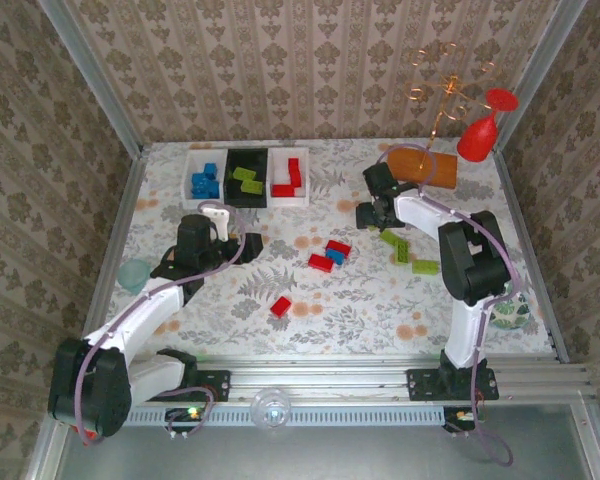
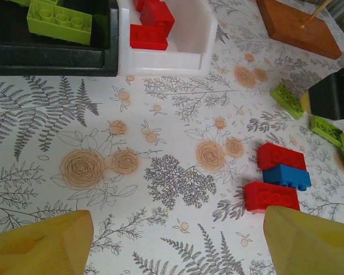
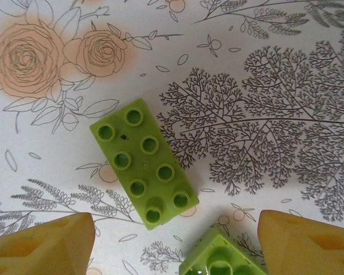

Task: Sort the legos into containers by color
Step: Pick up the lego from the center of the table, then place the lego in the container.

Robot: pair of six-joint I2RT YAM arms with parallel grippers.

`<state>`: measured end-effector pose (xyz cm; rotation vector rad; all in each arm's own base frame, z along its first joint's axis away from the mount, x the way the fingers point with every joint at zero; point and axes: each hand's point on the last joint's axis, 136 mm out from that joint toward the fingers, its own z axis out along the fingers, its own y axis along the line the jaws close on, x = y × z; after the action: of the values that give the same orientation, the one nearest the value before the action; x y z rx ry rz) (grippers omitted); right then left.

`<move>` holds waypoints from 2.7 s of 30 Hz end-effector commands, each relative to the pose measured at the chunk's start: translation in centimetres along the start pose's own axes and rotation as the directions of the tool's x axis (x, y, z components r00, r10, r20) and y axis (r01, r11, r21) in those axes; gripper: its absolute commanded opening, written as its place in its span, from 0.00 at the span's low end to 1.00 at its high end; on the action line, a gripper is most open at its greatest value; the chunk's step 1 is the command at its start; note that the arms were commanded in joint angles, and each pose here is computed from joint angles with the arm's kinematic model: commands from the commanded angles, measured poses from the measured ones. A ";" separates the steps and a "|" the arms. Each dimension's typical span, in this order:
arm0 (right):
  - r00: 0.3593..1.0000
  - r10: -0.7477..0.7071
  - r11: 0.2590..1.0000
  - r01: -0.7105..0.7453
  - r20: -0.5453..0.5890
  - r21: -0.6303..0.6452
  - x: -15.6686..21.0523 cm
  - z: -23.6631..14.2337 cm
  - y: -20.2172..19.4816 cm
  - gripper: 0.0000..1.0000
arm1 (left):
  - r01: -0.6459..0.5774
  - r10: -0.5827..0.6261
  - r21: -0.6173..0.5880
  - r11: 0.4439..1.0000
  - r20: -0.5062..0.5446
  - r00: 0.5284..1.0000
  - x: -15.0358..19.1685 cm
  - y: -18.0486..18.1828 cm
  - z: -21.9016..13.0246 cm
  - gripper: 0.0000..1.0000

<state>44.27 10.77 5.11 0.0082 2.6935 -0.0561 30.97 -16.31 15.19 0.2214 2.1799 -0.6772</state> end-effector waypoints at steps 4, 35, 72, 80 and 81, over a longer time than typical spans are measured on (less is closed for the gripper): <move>0.996 -0.021 1.000 0.022 -0.087 0.009 1.0 1.4 0.4 0.74 | -0.039 0.039 0.003 0.999 0.031 0.999 -1.3 -0.5 -0.5 0.79; 0.997 0.077 0.976 -0.073 0.010 -0.205 -3.3 1.5 1.9 0.39 | -0.048 0.049 -0.011 0.999 0.039 0.998 -1.4 -0.3 -0.9 0.80; 0.847 0.313 0.661 0.132 0.431 -0.739 -18.4 -6.3 33.3 0.39 | 0.095 -0.071 -0.153 0.984 0.155 0.985 -2.0 5.0 -3.4 0.80; 0.844 0.299 0.668 0.148 0.444 -0.729 -19.8 -6.3 33.7 0.57 | 0.095 -0.070 -0.149 0.984 0.162 0.984 -2.1 4.8 -3.5 0.80; 0.844 0.297 0.667 0.150 0.446 -0.729 -20.0 -6.6 33.6 0.60 | 0.094 -0.069 -0.148 0.985 0.162 0.984 -2.1 4.8 -3.5 0.80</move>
<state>59.68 45.02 17.94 -0.1280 1.9429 0.9781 31.93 -10.19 16.11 -0.0002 2.1117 -0.5285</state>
